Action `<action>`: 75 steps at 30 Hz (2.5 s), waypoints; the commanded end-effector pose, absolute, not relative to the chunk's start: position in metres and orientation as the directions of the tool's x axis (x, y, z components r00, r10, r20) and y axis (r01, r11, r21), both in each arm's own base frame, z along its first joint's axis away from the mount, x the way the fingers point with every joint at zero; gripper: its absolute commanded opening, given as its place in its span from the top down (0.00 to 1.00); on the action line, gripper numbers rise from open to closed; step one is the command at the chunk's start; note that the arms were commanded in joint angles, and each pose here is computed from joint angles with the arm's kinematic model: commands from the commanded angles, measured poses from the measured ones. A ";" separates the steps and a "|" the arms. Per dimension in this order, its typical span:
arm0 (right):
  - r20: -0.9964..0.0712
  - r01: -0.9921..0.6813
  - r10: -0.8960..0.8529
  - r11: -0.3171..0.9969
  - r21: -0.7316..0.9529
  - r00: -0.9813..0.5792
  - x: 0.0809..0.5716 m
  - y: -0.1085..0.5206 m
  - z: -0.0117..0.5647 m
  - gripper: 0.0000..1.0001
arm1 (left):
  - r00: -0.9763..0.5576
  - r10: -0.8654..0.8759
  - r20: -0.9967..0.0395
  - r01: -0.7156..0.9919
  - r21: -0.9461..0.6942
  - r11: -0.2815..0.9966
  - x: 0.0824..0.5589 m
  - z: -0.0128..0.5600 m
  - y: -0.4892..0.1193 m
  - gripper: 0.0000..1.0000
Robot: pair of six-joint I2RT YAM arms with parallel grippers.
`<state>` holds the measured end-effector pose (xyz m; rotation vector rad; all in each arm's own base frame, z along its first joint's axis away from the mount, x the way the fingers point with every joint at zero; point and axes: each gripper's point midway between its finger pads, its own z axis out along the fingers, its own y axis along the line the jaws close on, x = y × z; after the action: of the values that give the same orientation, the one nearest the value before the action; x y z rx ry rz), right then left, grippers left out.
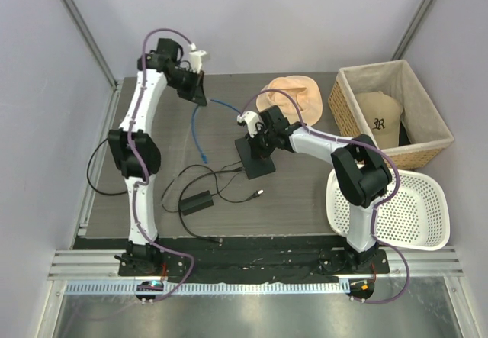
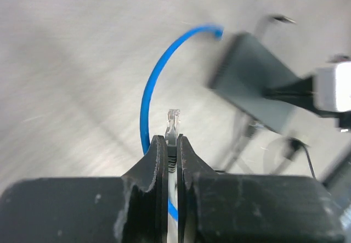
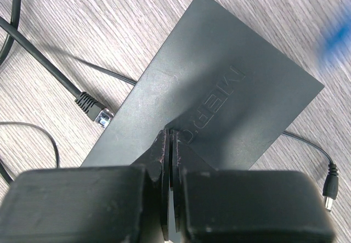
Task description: Pull the plug from the switch port
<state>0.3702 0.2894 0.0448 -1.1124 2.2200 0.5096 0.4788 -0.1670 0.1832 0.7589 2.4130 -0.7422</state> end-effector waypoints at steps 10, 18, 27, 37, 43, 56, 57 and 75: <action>-0.458 -0.788 -0.680 0.611 0.077 -0.572 0.340 0.253 -0.014 0.99 | -0.330 0.419 -0.846 0.451 0.248 0.857 0.543 0.333 -0.053 1.00; -0.462 -0.788 -0.680 0.611 0.071 -0.569 0.341 0.252 -0.013 0.99 | -0.352 0.412 -0.841 0.461 0.227 0.858 0.565 0.299 -0.055 1.00; -0.461 -0.789 -0.683 0.611 0.067 -0.567 0.340 0.252 -0.013 0.99 | -0.539 0.341 -0.770 0.276 0.222 0.935 0.605 0.208 -0.023 0.86; -0.466 -0.793 -0.687 0.606 0.055 -0.558 0.342 0.253 -0.010 0.99 | -0.512 0.135 -0.849 0.246 0.006 0.969 0.587 0.255 -0.052 0.23; -0.494 -0.806 -0.686 0.589 0.055 -0.534 0.349 0.261 0.004 0.99 | -0.607 -0.035 -0.794 0.438 -0.371 0.819 0.528 0.268 -0.135 0.19; -0.572 -0.818 -0.665 0.574 0.021 -0.481 0.353 0.257 0.055 0.99 | -0.910 0.090 -0.405 0.335 -0.590 0.735 0.423 0.096 -0.216 0.55; -0.579 -0.815 -0.659 0.579 0.019 -0.481 0.354 0.255 0.058 0.99 | -0.925 0.093 -0.368 0.307 -0.581 0.754 0.421 0.078 -0.216 0.58; -0.534 -0.825 -0.701 0.565 -0.011 -0.473 0.341 0.234 0.047 0.99 | -0.892 0.197 -0.406 0.420 -0.589 0.690 0.475 0.032 -0.274 0.91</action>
<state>0.3485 0.2494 0.0465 -1.1939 2.2893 0.3984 0.4582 -0.2653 0.0275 0.4171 2.6554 -1.0258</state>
